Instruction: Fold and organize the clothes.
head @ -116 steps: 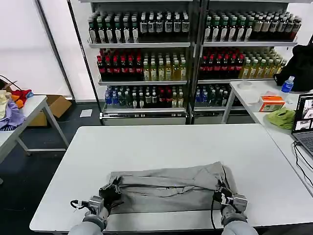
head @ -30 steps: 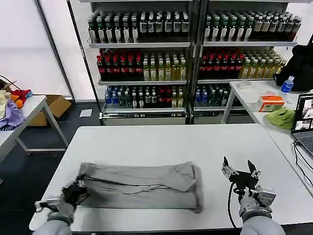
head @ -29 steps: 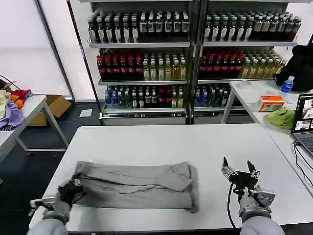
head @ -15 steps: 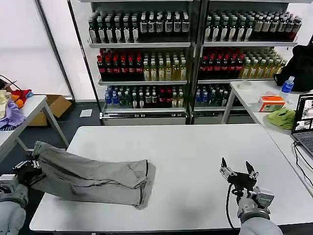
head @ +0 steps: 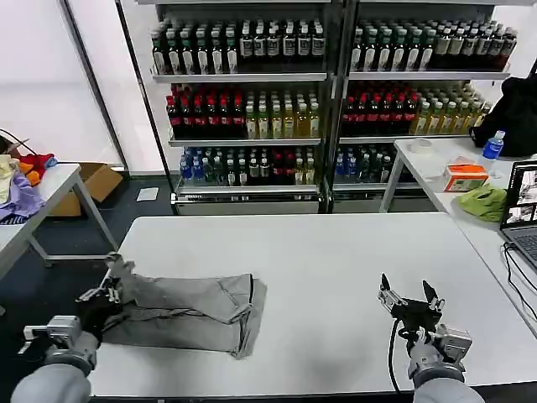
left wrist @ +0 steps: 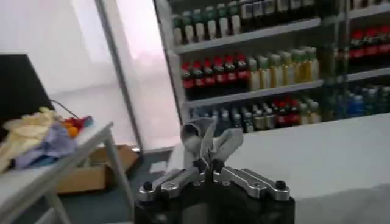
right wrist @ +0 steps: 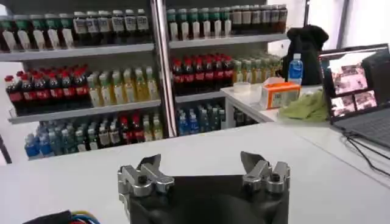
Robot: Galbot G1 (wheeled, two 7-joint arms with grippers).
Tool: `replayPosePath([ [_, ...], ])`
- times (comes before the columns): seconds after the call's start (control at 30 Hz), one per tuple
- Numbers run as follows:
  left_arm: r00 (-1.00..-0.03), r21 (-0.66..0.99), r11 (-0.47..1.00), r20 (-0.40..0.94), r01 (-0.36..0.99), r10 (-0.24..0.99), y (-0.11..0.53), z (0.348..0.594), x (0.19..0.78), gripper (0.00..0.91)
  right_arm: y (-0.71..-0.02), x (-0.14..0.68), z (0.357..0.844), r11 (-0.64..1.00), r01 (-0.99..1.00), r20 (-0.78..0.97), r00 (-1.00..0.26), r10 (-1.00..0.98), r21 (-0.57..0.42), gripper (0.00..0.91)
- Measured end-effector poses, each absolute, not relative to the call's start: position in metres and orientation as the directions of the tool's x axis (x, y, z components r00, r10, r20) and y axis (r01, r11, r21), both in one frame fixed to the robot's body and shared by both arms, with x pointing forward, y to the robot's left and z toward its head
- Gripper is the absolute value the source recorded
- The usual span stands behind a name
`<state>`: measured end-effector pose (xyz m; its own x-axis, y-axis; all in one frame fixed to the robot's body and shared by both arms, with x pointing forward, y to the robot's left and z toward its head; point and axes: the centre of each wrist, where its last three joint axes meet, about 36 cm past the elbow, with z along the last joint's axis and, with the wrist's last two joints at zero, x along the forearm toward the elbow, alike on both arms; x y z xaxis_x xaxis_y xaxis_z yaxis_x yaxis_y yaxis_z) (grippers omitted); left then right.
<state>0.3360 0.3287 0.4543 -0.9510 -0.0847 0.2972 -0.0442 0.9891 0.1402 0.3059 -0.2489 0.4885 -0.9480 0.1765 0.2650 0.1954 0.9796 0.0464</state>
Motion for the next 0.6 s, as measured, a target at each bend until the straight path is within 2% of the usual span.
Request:
replayPosePath([
  [0.33,-0.936,0.009,0.998,0.347,0.058,0.051,0.263,0.441,0.339,0.0,-0.249,0.3,0.485,0.974,0.22,0.278,-0.94,0.198,0.05,0.907],
  [0.6,-0.92,-0.05,0.988,0.359,0.149,0.157,0.226,0.444,0.349,0.01,-0.249,0.295,0.484,0.97,0.236,0.285,-0.935,0.212,0.051,0.907],
])
